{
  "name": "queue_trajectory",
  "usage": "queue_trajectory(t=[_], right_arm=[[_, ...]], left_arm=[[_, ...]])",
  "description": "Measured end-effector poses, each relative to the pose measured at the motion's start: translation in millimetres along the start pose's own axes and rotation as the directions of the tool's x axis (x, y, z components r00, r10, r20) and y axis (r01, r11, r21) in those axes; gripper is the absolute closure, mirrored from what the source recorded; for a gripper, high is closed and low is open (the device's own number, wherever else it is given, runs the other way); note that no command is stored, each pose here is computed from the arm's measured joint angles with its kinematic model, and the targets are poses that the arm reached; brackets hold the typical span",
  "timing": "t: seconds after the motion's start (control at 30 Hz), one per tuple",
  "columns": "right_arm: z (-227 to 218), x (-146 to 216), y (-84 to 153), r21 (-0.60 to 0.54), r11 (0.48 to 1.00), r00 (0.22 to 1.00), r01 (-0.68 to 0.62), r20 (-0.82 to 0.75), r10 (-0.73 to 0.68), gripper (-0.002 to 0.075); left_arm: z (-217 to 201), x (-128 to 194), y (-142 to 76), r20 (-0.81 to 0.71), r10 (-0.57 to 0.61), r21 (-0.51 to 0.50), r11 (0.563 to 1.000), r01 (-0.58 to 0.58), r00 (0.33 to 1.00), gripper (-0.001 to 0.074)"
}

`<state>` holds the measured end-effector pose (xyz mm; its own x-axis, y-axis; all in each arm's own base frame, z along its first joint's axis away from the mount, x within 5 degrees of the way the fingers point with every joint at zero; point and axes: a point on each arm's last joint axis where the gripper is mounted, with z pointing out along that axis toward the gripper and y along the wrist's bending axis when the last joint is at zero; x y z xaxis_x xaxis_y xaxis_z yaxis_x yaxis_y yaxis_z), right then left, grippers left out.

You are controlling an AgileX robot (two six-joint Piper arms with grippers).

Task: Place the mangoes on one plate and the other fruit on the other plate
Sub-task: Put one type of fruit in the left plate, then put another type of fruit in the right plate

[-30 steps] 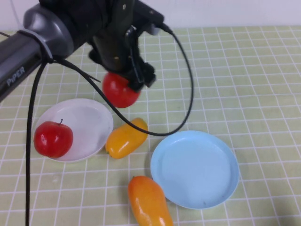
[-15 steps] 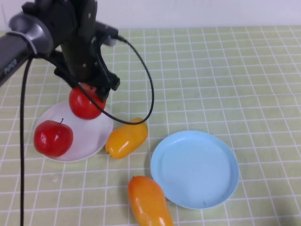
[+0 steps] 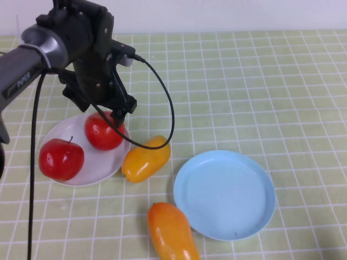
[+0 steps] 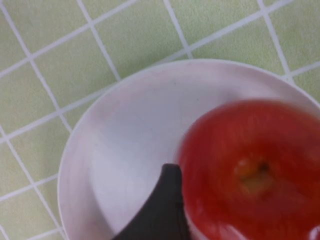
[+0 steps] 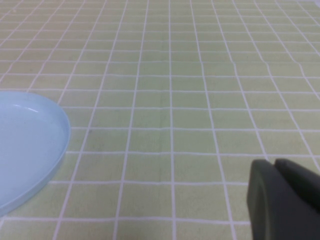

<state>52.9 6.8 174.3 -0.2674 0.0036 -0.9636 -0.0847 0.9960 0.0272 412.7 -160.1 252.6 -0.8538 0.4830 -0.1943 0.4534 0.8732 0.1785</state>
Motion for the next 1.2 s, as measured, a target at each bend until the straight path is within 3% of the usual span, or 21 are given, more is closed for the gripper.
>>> queue_trajectory(t=[0.23,0.47,0.6,0.7,0.8,0.87,1.0,1.2], right_arm=[[0,0,0,0.000,1.000,1.000,0.000,0.000,0.000,0.0741],[0,0,0,0.000,1.000,1.000,0.000,0.000,0.000,0.0741],[0,0,0,0.000,1.000,1.000,0.000,0.000,0.000,0.0741],[0,0,0,0.000,1.000,1.000,0.000,0.000,0.000,0.0741],[0,0,0,0.000,1.000,1.000,0.000,0.000,0.000,0.0741],[0,0,0,0.000,1.000,1.000,0.000,0.000,0.000,0.0742],[0,0,0,0.000,1.000,1.000,0.000,0.000,0.000,0.0741],[0,0,0,0.000,1.000,1.000,0.000,0.000,0.000,0.0741]], left_arm=[[-10,1,1,0.021,-0.004,-0.001,1.000,0.004,1.000,0.0067],[-63,10,6,0.139,-0.047,0.029,0.999,0.044,0.989,0.0086],[-97,19,9,0.212,-0.068,0.037,0.997,0.062,0.975,0.0201],[-119,27,11,0.258,-0.082,0.045,0.996,0.073,0.963,0.0365],[-140,36,13,0.302,-0.091,0.048,0.996,0.080,0.949,0.0589],[-159,44,15,0.340,-0.096,0.049,0.995,0.085,0.936,0.0673],[-186,64,16,0.391,-0.102,0.050,0.995,0.089,0.915,0.0722],[-204,122,11,0.410,-0.115,0.066,0.993,0.097,0.905,0.0733]])
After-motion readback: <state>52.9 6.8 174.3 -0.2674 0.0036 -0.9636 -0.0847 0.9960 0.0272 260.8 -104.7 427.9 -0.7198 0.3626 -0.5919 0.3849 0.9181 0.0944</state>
